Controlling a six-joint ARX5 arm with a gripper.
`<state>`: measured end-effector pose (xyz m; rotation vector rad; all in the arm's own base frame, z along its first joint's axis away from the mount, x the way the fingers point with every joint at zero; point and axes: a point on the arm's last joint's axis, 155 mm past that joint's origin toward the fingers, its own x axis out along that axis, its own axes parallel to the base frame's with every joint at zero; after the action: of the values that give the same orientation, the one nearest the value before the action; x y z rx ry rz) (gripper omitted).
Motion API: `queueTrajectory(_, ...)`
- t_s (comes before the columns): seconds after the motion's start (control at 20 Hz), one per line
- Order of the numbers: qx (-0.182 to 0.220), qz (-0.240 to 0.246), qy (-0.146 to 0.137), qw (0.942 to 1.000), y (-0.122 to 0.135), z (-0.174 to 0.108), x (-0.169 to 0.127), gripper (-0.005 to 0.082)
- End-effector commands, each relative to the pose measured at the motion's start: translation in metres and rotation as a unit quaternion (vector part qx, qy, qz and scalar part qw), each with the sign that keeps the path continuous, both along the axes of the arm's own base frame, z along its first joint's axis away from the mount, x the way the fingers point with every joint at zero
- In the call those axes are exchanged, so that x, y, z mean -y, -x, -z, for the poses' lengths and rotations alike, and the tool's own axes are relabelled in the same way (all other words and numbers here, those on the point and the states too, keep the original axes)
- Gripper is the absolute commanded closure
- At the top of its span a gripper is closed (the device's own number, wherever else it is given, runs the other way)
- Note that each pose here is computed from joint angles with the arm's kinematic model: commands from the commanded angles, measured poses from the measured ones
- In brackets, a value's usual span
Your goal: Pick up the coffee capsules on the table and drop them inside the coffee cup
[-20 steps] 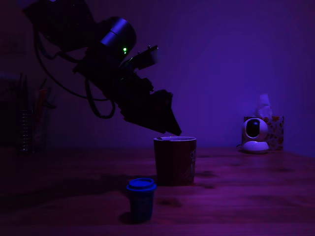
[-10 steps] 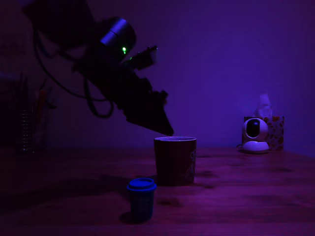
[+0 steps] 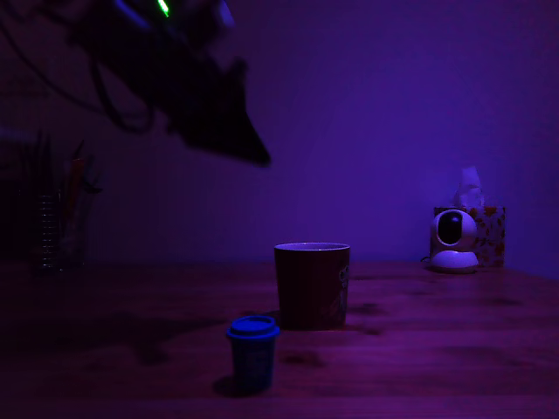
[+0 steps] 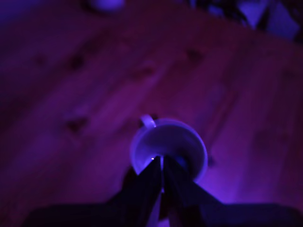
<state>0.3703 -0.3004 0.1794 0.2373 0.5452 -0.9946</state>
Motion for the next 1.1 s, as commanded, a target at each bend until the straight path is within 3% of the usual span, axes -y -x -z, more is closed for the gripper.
queueTrajectory(0.0, -0.003, -0.002, 0.004, 1.0000, 0.016, 0.002, -0.008, 0.0790)
queueTrajectory(0.4, 0.053, -0.064, 0.077, 0.9936, 0.054, -0.024, -0.048, 0.0790)
queueTrajectory(0.65, 0.078, -0.092, 0.089, 0.9887, 0.078, -0.023, -0.073, 0.0790)
queueTrajectory(1.05, 0.115, -0.139, 0.126, 0.9754, 0.103, -0.042, -0.105, 0.0790)
